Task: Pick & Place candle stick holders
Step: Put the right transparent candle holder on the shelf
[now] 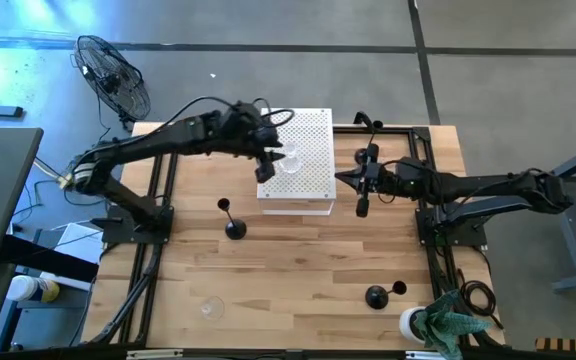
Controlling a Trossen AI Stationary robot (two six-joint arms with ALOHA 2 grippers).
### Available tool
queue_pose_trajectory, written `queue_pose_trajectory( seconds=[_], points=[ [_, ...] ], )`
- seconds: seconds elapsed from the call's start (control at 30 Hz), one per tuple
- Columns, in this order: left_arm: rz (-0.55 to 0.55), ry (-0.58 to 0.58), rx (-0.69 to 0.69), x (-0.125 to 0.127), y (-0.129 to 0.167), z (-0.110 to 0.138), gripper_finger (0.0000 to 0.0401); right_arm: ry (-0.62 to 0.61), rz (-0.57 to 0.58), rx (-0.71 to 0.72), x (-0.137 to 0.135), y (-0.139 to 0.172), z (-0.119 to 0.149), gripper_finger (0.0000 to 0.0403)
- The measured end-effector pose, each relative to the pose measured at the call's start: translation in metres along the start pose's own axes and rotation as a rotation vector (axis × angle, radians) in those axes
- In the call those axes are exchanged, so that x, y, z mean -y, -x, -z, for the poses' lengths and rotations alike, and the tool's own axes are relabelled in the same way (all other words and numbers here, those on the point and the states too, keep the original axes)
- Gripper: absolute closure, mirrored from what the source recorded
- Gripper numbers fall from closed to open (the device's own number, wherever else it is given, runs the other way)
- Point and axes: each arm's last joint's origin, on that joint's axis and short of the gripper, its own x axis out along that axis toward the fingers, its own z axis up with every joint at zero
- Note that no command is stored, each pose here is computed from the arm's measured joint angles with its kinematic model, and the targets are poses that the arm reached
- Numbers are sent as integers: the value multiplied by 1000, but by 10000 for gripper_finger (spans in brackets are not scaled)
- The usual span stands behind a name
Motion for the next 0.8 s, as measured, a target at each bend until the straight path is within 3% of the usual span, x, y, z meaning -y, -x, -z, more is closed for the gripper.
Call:
queue_pose_trajectory(
  seconds=[0.17,0.33,0.8],
  points=[
    [-28,-24,-34,-1,-19,-6,159,8,-4,1,0,0,0,402],
    [-48,-80,-54,-2,-30,-6,104,9,-18,-1,-1,0,0,402],
    [-74,-134,-66,-2,-58,-3,89,9,-18,-5,-1,0,1,402]
  ],
)
